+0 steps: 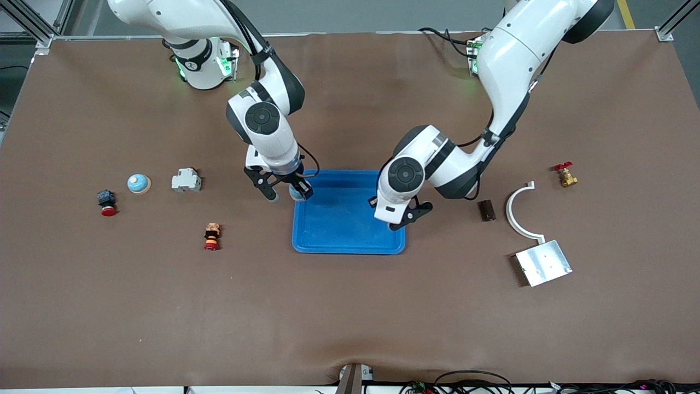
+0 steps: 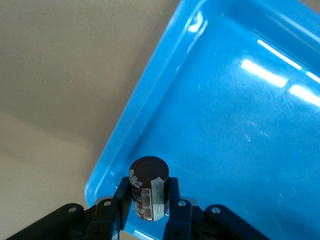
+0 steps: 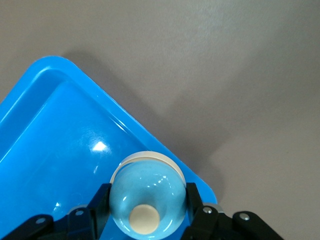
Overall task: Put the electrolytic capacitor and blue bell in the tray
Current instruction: 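Lower the bell and capacitor into the blue tray and open both grippers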
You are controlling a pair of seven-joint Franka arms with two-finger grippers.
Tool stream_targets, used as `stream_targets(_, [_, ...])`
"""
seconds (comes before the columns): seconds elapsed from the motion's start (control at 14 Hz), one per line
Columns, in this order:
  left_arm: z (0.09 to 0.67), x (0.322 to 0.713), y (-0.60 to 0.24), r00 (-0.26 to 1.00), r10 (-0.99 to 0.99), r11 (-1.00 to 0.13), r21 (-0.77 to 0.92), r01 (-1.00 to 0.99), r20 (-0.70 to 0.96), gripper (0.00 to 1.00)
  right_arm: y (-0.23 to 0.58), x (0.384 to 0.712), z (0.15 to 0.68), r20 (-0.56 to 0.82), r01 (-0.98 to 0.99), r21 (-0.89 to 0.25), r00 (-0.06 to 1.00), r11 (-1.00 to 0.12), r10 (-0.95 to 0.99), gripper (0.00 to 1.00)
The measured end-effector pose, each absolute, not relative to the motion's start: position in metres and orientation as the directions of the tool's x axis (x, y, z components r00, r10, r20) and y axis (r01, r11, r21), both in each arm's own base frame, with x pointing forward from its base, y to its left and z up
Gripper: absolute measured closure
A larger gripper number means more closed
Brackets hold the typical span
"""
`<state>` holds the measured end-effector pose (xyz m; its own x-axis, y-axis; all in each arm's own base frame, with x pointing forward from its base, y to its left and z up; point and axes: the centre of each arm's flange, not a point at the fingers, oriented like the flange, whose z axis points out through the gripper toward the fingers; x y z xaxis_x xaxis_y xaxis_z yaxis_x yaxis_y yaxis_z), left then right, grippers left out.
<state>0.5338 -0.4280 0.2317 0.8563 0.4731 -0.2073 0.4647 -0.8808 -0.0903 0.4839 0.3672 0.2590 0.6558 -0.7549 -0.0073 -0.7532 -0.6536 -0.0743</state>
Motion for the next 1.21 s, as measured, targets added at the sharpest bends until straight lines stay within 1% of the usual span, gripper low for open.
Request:
stream_targets(0.43, [0.217, 0.529, -0.43, 0.854, 0.47, -0.883, -0.107, 0.458, -0.222, 0.67, 0.39, 0.479, 0.245, -0.01, -0.765, -0.072, 0.642, -0.64, -0.766, 0.35])
stream_targets(0.64, [0.199, 0.524, -0.431, 0.85, 0.469, -0.883, -0.125, 0.452, -0.239, 0.67, 0.397, 0.482, 0.235, 0.002, -0.77, -0.066, 0.636, -0.635, -0.771, 0.35])
stream_targets(0.86, [0.195, 0.524, -0.431, 0.849, 0.469, -0.883, -0.127, 0.452, -0.243, 0.67, 0.404, 0.486, 0.223, 0.021, -0.776, -0.058, 0.628, -0.628, -0.778, 0.35])
stream_targets(0.93, [0.196, 0.524, -0.431, 0.849, 0.47, -0.883, -0.126, 0.452, -0.242, 0.6, 0.406, 0.487, 0.218, 0.024, -0.778, -0.056, 0.625, -0.625, -0.78, 0.35])
stream_targets(1.07, [0.197, 0.525, -0.432, 0.849, 0.47, -0.883, -0.123, 0.454, -0.241, 0.43, 0.412, 0.488, 0.209, 0.029, -0.783, -0.05, 0.62, -0.621, -0.784, 0.35])
stream_targets(1.14, [0.198, 0.526, -0.432, 0.849, 0.47, -0.883, -0.121, 0.454, -0.24, 0.31, 0.415, 0.489, 0.205, 0.029, -0.786, -0.049, 0.615, -0.616, -0.788, 0.35])
stream_targets(1.21, [0.198, 0.526, -0.432, 0.849, 0.47, -0.882, -0.12, 0.455, -0.24, 0.22, 0.418, 0.49, 0.201, 0.029, -0.79, -0.049, 0.611, -0.611, -0.791, 0.35])
